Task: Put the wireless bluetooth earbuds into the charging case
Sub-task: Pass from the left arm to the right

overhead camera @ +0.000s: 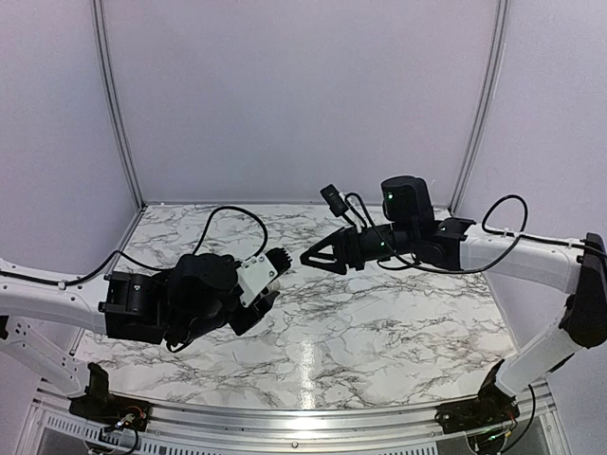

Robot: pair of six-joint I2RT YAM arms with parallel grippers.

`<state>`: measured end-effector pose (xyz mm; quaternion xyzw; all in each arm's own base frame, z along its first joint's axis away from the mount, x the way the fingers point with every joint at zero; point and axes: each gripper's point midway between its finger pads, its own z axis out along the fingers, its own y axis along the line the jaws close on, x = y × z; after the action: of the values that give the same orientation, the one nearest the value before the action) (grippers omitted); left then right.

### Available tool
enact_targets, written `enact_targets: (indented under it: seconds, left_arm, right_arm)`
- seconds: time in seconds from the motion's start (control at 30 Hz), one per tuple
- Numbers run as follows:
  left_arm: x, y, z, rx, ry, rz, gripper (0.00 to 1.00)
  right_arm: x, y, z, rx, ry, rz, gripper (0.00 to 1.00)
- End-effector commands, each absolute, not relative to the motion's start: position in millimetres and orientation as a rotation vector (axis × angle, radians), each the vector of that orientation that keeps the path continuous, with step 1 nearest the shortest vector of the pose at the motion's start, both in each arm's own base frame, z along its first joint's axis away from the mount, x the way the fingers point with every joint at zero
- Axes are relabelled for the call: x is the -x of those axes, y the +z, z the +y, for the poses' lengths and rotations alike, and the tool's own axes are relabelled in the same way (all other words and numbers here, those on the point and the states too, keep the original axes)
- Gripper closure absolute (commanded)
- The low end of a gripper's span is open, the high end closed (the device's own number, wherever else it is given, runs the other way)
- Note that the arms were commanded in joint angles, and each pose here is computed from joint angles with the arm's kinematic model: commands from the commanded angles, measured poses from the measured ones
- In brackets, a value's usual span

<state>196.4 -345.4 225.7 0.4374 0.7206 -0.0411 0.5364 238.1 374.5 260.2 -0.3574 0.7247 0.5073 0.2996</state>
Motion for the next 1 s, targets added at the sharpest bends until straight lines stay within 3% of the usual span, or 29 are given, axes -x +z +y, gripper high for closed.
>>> enact_targets:
  seconds: [0.0,0.67,0.97]
  left_arm:
    - [-198,250,-349,-1.024,-0.007,1.617,0.74]
    - [-188,261,-364,-1.040,0.010,1.552,0.74]
    - [-188,260,-363,-1.030,0.028,1.547,0.74]
  right_arm:
    - [-218,274,391,0.998,1.438,1.892,0.28]
    - [-192,270,429,1.070,1.526,1.847,0.45]
    - [-190,271,435,1.081,1.541,1.835,0.62]
